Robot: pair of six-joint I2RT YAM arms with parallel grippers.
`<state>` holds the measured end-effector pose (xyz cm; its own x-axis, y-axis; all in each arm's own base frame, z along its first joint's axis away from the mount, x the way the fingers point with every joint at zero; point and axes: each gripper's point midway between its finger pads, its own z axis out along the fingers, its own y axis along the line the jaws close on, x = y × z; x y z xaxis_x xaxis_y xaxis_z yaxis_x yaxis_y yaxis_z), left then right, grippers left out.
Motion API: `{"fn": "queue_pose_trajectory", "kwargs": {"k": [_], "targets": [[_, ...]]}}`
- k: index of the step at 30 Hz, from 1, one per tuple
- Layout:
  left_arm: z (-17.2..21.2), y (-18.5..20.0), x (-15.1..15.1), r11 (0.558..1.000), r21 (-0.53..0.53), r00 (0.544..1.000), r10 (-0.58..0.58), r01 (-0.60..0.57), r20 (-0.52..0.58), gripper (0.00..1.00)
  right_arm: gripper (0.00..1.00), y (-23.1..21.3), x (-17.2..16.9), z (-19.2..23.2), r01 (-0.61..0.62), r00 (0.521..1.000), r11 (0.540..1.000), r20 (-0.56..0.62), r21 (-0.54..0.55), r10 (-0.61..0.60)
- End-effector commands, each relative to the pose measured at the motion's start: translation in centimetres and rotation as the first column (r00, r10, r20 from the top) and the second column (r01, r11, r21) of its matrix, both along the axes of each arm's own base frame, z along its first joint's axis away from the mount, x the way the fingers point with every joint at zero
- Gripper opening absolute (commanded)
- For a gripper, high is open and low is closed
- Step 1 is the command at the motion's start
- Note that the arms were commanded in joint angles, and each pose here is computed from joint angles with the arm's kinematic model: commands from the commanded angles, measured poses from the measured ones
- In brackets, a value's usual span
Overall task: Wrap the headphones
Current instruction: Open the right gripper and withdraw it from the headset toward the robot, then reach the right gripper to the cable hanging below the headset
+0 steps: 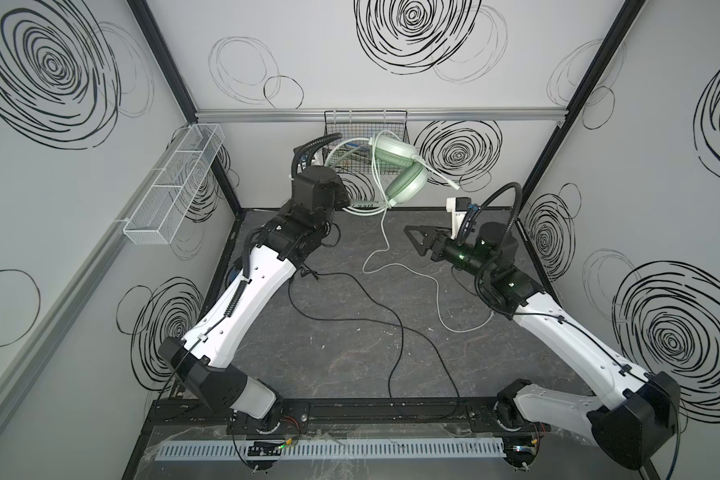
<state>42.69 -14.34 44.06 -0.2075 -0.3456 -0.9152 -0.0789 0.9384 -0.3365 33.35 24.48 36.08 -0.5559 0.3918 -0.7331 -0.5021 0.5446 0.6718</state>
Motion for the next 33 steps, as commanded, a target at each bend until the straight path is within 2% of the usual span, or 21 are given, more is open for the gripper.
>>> {"fn": "queue_pose_trajectory", "kwargs": {"k": [1,5,6,8,10,14,15,18,21,23,28,33], "targets": [[4.7,0.8,1.2,0.997,-0.073,0.99,0.013,-0.003,0.141,0.0,0.97,-1.3,0.5,-1.9,0.032,0.93,0.987,-0.367,0.159,0.029],[5.4,0.6,1.9,0.999,-0.051,0.988,0.005,0.003,0.154,0.0,0.97,-1.3,-0.2,-3.7,0.082,0.814,0.956,-0.572,0.282,0.099],[5.6,0.4,2.0,0.999,-0.048,0.987,0.0,0.007,0.158,0.0,0.97,-1.1,-0.6,-4.6,0.1,0.767,0.944,-0.629,0.316,0.129],[5.7,0.3,2.2,0.999,-0.048,0.987,0.0,0.008,0.158,0.0,0.97,-0.5,-1.7,-6.6,0.159,0.635,0.9,-0.74,0.407,0.222],[5.6,0.3,2.3,1.0,-0.025,0.987,-0.007,0.011,0.159,0.0,0.97,0.5,-3.1,-8.6,0.209,0.512,0.853,-0.797,0.478,0.321],[5.3,-0.1,2.1,1.0,-0.011,0.986,-0.022,0.024,0.164,0.0,0.97,2.2,-4.0,-10.6,0.307,0.434,0.802,-0.825,0.512,0.361],[5.4,-0.1,1.9,1.0,-0.009,0.985,-0.027,0.029,0.17,0.0,0.97,2.5,-4.0,-11.2,0.321,0.421,0.791,-0.827,0.52,0.372],[5.4,-0.5,1.5,0.999,-0.009,0.983,-0.05,0.053,0.179,0.0,0.97,3.6,-2.9,-11.4,0.332,0.454,0.744,-0.79,0.58,0.413],[5.0,-0.9,1.4,0.997,-0.014,0.981,-0.069,0.073,0.18,0.0,0.97,4.9,-1.6,-11.8,0.305,0.462,0.733,-0.767,0.608,0.444],[4.8,-1.1,1.1,0.996,-0.018,0.98,-0.079,0.084,0.183,0.0,0.97,5.4,-1.0,-11.8,0.322,0.456,0.704,-0.755,0.633,0.471],[4.3,-1.7,0.6,0.994,-0.011,0.977,-0.108,0.111,0.183,0.0,0.97,5.8,0.0,-11.5,0.348,0.48,0.66,-0.731,0.666,0.485],[3.5,-2.1,0.4,0.991,-0.015,0.976,-0.126,0.13,0.18,0.0,0.97,8.1,0.7,-9.8,0.299,0.487,0.637,-0.687,0.711,0.539]]}}
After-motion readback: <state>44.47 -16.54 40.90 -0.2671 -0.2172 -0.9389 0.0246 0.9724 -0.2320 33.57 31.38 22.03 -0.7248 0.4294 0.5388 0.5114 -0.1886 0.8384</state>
